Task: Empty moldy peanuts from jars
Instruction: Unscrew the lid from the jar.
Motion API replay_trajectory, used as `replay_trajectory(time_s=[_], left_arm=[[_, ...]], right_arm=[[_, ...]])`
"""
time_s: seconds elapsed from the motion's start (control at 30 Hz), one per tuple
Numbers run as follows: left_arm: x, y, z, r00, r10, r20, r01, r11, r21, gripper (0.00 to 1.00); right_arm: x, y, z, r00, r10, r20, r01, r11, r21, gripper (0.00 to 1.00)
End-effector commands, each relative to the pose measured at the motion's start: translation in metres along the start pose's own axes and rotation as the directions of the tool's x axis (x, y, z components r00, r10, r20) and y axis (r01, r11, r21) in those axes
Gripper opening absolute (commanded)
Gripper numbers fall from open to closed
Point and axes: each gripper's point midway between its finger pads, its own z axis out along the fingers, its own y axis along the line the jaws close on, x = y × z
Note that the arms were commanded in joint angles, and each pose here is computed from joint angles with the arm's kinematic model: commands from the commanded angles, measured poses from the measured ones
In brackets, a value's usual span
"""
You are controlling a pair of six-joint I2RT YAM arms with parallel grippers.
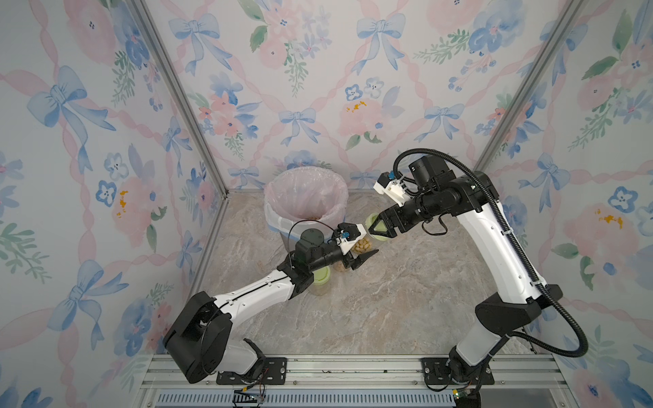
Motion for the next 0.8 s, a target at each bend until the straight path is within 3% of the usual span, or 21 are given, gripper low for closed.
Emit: replay_trajectory(time_s=[0.0, 0.27, 0.77], left_arm=[[-0.031, -0.013, -0.003, 0.993, 0.044, 0.105, -0.051, 0.996, 0.068, 0.08], [-0.026, -0.013, 0.003, 0.996, 0.026, 0.088, -0.034, 0.996, 0.085, 0.08], [-0.025, -0.011, 0.002, 0.996, 0.030, 0.081, -0.036, 0.997, 0.075, 0.07]], right_arm=[[-0.010, 0.028, -0.007, 0.986, -0.156, 0.061, 0.160, 0.985, -0.061, 0.85], [-0.008, 0.033, -0.005, 0.967, -0.251, 0.031, 0.251, 0.968, 0.019, 0.87], [-0.020, 0.024, -0.004, 0.975, -0.214, 0.064, 0.210, 0.976, 0.060, 0.87]])
